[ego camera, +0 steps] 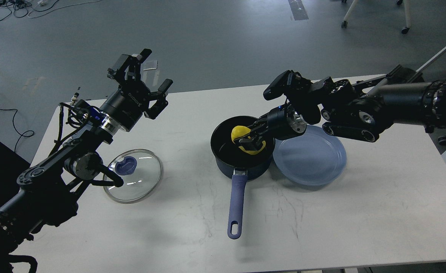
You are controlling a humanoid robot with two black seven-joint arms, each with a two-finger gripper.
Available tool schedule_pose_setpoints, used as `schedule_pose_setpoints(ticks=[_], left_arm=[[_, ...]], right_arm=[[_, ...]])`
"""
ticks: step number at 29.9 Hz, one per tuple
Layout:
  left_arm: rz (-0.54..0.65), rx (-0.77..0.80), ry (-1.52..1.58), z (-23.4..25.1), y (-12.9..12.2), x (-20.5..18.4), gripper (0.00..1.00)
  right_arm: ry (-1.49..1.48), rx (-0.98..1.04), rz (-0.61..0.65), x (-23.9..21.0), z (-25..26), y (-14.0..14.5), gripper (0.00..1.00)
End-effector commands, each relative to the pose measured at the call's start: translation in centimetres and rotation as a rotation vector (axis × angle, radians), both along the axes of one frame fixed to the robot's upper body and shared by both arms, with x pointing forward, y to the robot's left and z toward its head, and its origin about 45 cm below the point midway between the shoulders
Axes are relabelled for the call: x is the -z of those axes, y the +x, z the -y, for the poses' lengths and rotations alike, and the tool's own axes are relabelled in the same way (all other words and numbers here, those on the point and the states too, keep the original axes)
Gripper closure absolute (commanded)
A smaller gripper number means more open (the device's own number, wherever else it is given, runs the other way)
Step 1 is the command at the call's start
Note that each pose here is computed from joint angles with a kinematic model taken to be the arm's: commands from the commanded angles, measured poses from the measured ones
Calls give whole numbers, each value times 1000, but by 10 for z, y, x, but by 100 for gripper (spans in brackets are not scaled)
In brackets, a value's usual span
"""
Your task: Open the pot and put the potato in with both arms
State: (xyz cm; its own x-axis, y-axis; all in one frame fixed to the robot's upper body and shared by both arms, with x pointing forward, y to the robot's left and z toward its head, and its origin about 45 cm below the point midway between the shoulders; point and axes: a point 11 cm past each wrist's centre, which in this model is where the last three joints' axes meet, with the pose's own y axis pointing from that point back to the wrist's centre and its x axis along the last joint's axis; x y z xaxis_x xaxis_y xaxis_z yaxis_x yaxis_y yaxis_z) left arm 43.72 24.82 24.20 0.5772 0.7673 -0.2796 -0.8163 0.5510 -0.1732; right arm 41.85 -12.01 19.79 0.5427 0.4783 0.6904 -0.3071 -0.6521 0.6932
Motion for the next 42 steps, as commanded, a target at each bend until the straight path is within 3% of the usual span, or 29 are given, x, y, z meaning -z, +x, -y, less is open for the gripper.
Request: schedule_pose_setpoints(ticks=[1, 3, 4, 5, 14, 23, 32, 36, 42], left_arm=[[-1, 0, -2, 0, 0, 0, 2], [1, -1, -2, -1, 0, 0, 2], [1, -2, -3, -1, 0, -1, 2], [3, -3, -3, -1, 0, -1, 2], [5, -6, -7, -1, 1, -2, 2], [10, -7, -12, -3, 1, -4, 2], [9, -18, -36, -4, 1, -4, 2], [2, -8, -49, 1, -1, -1, 2], [-30, -7, -59, 3, -8, 13, 2]], right_arm=[[-3, 6, 11, -1, 2, 3, 37], [-3, 7, 12, -1, 2, 4, 21], [-3, 6, 10, -1, 2, 3, 4], [-7, 7, 10, 0, 3, 3, 3], [-3, 25, 27, -9, 10, 9, 2], [401, 375, 35, -84, 62, 50, 2], [973, 870, -202, -60, 135, 50, 2], [1208, 1076, -368, -20, 165, 31, 1], [1410, 1198, -565, 17, 191, 4, 1]])
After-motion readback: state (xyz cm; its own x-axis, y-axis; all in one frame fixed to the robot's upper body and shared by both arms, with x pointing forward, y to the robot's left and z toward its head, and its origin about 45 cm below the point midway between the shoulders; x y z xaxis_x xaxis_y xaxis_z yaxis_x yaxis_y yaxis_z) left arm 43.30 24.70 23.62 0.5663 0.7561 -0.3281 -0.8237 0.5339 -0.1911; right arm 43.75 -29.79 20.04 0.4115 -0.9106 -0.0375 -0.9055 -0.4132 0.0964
